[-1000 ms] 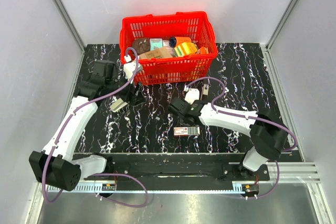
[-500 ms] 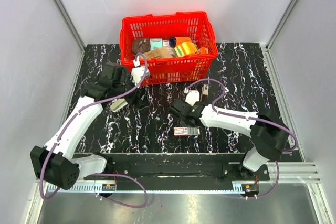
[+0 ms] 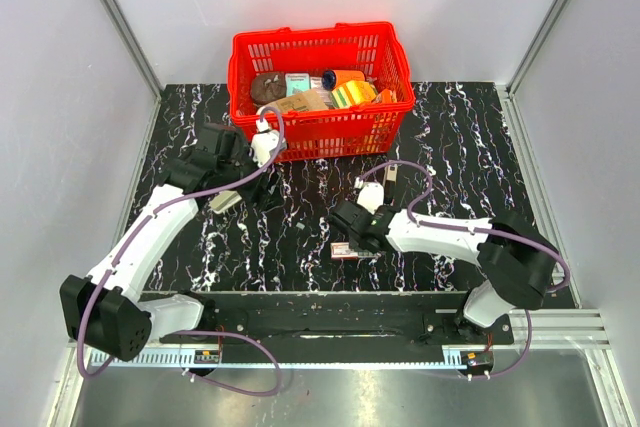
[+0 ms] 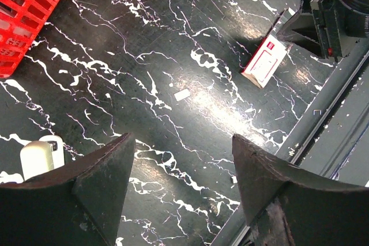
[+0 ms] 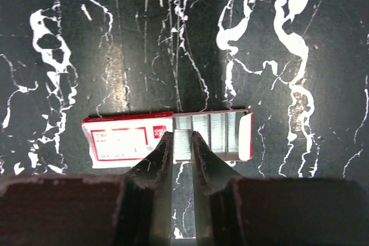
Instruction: Unload the staples from the stapler
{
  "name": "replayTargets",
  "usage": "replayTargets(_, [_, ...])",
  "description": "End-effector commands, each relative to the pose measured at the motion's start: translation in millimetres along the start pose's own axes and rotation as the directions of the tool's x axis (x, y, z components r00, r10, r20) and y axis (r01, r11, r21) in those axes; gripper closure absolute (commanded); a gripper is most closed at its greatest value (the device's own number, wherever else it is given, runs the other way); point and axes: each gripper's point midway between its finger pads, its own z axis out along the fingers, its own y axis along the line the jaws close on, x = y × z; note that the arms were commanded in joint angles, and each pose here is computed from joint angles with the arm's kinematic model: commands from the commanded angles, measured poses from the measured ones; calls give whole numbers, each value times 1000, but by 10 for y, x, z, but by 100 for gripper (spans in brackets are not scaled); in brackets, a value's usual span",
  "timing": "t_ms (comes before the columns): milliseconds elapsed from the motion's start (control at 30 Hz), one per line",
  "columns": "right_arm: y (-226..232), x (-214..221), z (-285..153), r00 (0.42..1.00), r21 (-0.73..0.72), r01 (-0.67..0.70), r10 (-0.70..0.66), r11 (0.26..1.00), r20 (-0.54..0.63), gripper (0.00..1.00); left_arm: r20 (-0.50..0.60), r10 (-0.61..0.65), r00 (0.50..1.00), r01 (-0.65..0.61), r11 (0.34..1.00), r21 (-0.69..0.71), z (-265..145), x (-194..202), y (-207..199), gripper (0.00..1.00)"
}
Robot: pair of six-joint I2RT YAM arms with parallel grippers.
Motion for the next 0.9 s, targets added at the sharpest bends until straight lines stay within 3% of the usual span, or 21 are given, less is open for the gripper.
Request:
replayTargets(0, [153,-74,-127,998,-65,-46,48,997,41,100,42,51,998,-50,998,-29,-32,-93,35,28])
replayTargets(867, [28,114,-84,999,-1,-31,31,1000,-9,100,57,55,997,-55,998,-6,-50,-117,-24,29])
